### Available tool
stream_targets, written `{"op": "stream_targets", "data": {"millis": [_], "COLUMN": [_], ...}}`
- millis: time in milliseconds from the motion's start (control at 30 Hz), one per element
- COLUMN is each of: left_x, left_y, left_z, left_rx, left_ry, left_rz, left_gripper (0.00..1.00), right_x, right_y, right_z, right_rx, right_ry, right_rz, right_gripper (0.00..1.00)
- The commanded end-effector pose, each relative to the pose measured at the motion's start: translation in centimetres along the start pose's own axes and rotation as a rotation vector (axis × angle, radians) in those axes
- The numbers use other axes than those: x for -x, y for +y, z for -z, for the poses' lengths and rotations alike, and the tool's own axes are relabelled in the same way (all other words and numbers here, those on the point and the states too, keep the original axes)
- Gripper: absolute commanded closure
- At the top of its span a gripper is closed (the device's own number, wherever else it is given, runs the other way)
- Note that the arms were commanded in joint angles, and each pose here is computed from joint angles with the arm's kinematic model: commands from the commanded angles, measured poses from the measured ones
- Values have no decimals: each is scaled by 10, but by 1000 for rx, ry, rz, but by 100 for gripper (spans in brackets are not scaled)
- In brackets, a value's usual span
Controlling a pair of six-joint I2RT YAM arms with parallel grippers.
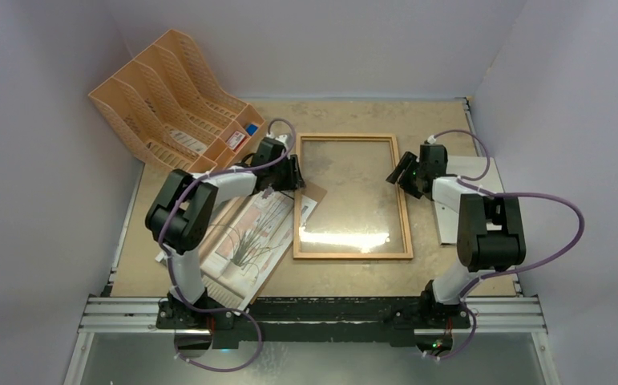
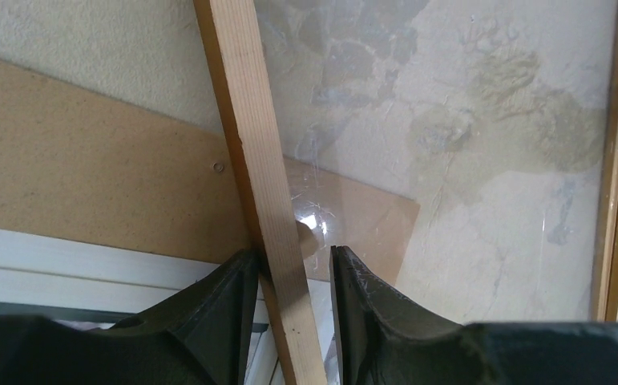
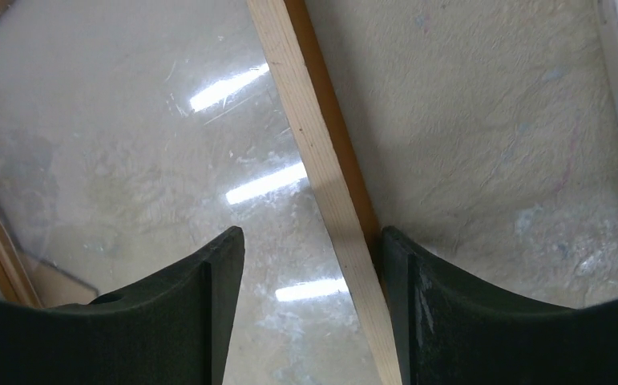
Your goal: Put the photo into the frame
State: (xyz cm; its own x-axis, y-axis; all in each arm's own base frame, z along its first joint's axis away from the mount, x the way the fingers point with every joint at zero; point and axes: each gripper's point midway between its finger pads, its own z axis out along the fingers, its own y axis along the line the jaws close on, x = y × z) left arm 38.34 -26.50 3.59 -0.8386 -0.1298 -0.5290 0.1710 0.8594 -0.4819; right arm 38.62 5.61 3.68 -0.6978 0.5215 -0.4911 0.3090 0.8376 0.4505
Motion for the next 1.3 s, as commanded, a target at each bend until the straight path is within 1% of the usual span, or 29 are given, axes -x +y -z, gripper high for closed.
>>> {"op": "stream_targets", "data": {"millis": [0,200,300,367,500,567,700,733,833,900,933,1100,1167,1267], "left_x": [-6,-4,-5,-2,17,30,49,52,58,60,60,59,58,56], "left_y": [-45,-49,-45,-38,-17,-13,-7,-5,-1,2,5,7,5,1], "left_z": [-13,-25,-30,-29,-8,7,35,43,69,87,97,146,161,183], "left_rx": [-171,-176,-156,-111,61,114,192,208,251,274,288,305,303,287], "left_ry": [36,43,48,37,-51,-99,-175,-192,-244,-280,-296,-364,-378,-393], "left_rz": [8,-1,-2,-8,0,-6,-21,-25,-25,-18,-13,4,9,19], "left_gripper": [60,60,60,60,58,53,44,43,41,40,40,40,40,40], "right_x": [18,30,39,46,60,69,81,81,61,40,29,-53,-85,-122], "right_y": [43,32,33,33,25,24,30,37,61,75,89,156,181,208], "right_z": [2,0,3,6,21,33,60,66,86,98,105,138,151,171], "right_rx": [143,100,94,75,-19,-41,-36,-5,141,214,278,520,592,656], "right_ry": [-36,-84,-114,-131,-166,-208,-272,-274,-234,-192,-174,-12,59,147], "right_rz": [6,-14,-15,-25,-67,-82,-71,-59,-64,-78,-79,-93,-100,-156], "right_gripper": [36,36,36,33,23,18,15,15,16,17,17,22,25,25]}}
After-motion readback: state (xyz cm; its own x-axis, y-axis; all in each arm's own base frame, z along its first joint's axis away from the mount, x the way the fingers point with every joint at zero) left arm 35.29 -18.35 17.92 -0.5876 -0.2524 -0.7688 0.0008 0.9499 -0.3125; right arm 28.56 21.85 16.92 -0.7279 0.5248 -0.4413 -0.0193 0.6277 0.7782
